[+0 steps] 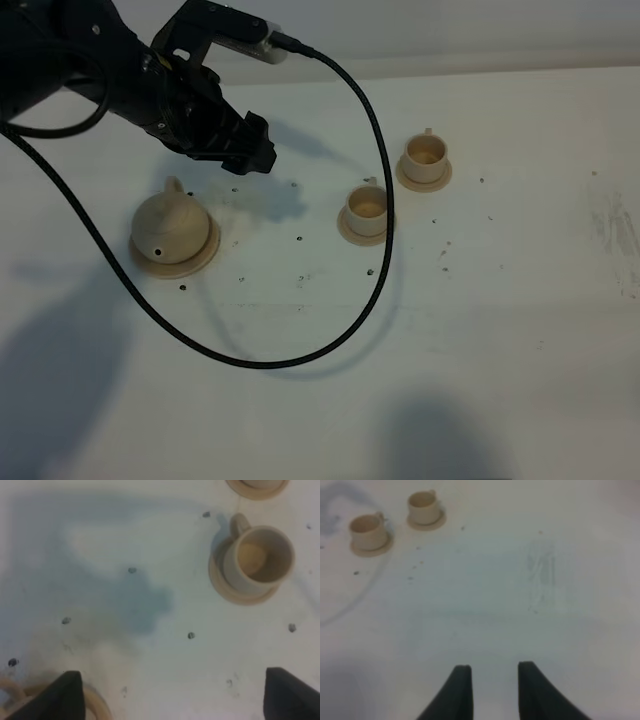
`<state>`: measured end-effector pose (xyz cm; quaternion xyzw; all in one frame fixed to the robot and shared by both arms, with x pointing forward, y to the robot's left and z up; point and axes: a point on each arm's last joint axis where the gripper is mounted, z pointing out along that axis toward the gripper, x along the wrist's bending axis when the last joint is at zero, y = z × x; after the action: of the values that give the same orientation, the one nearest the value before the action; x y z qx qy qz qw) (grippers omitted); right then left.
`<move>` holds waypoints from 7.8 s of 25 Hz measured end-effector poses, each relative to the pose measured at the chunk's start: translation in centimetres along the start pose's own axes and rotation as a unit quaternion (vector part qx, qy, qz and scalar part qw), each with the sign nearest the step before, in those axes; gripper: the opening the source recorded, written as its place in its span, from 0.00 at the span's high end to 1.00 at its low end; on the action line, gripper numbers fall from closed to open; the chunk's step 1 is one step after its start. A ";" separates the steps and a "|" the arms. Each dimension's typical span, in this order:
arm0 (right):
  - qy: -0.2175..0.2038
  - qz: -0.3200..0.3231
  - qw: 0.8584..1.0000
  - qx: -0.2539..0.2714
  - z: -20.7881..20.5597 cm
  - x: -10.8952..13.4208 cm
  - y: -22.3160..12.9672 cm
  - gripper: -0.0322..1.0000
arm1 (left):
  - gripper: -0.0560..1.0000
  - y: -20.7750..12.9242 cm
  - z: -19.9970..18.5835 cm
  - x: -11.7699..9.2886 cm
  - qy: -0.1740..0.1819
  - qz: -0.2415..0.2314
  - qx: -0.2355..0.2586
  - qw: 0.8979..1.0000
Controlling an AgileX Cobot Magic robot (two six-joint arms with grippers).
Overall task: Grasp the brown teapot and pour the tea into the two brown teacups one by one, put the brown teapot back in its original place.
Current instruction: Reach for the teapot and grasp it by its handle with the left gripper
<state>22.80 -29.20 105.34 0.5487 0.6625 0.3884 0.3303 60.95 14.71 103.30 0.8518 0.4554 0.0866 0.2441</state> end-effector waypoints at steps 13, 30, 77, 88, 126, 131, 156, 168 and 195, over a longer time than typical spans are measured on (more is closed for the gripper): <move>0.000 -0.001 1.000 0.000 0.0 0.0 0.0 0.76 | 0.29 2.3 -6.4 0.9 0.066 0.078 0.099 0.990; 0.000 -0.001 1.000 -0.002 0.0 0.0 0.0 0.76 | 0.29 0.3 3.2 4.0 0.136 -0.033 0.224 0.965; 0.001 -0.001 1.000 -0.001 0.0 0.0 0.0 0.76 | 0.29 -0.7 8.0 9.4 0.113 -0.200 0.138 0.963; 0.002 -0.001 1.000 -0.001 0.0 0.0 0.0 0.76 | 0.29 -1.7 10.3 11.0 0.132 -0.217 0.137 0.958; 0.002 -0.001 1.000 -0.001 0.0 0.0 0.0 0.76 | 0.35 -6.9 6.5 16.7 0.211 -0.246 0.312 0.893; 0.002 -0.001 1.000 -0.001 0.0 0.0 0.0 0.76 | 0.35 -7.0 5.3 17.6 0.231 -0.244 0.307 0.891; 0.002 -0.001 1.000 -0.001 0.0 0.0 0.0 0.76 | 0.40 -2.9 -2.5 11.5 -0.025 0.273 0.196 0.941; 0.002 -0.001 1.000 -0.001 0.0 0.0 0.0 0.76 | 0.40 -4.7 -1.5 11.8 -0.042 0.342 0.243 0.907; 0.002 -0.001 1.000 -0.001 0.0 0.0 0.0 0.76 | 0.55 -8.1 1.5 12.3 -0.042 0.262 0.326 0.907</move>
<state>22.75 -29.20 105.32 0.5471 0.6630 0.3900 0.3300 62.56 28.00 97.11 0.9754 0.2082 -0.0411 -0.0598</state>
